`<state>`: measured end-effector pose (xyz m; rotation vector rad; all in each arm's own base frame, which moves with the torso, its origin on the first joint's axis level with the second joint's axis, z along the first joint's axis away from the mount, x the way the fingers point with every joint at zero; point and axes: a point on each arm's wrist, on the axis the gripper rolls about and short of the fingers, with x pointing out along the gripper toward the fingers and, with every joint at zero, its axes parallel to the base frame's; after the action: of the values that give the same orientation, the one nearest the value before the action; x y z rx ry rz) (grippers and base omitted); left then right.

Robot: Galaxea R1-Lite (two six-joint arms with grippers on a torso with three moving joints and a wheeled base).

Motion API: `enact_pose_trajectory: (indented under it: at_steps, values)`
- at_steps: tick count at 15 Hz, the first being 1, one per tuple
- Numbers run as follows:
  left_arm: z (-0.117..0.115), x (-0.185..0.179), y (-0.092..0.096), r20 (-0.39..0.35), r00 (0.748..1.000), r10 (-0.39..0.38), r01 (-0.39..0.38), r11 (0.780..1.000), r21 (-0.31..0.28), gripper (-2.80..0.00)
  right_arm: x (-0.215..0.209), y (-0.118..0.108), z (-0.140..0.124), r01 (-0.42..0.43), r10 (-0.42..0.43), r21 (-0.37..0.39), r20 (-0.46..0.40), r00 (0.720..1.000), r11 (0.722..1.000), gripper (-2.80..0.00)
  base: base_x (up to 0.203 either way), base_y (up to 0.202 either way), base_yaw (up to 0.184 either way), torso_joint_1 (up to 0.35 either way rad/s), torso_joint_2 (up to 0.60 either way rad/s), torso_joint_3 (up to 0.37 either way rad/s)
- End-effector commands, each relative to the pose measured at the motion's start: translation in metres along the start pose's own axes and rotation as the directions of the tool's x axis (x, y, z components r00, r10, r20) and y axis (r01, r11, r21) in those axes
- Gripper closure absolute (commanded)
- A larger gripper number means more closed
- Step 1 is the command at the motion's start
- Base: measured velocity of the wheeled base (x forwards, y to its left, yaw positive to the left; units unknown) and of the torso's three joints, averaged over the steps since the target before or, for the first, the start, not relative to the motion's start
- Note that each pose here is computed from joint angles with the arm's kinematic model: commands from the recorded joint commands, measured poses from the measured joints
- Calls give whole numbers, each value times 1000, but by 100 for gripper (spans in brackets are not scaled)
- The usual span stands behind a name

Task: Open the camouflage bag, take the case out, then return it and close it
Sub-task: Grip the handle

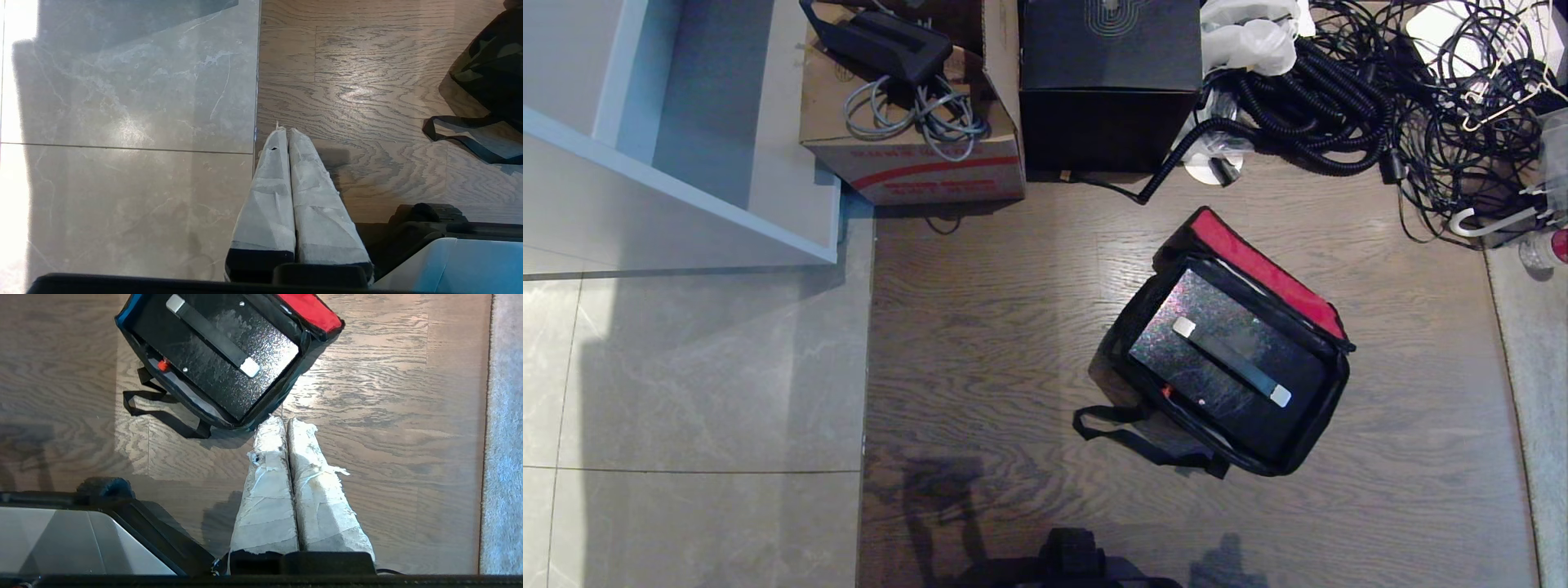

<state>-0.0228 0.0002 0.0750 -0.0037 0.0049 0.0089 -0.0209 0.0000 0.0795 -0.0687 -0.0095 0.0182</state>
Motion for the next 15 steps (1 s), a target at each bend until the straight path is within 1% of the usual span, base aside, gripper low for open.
enact_pose_trajectory:
  at_steps: [1, 15]
  values:
    - [0, 0, 0, 0, 1000, 0, 0, 1000, -1, 0, 1, 0, -4, -2, 2, 0, -13, 1000, 1000, 0, 0, 0, 0, 0, 0, 0]
    - [0, 0, 0, 0, 1000, 0, 0, 1000, -1, 0, 1, 0, -4, -2, 2, 0, -13, 1000, 1000, 0, 0, 0, 0, 0, 0, 0]
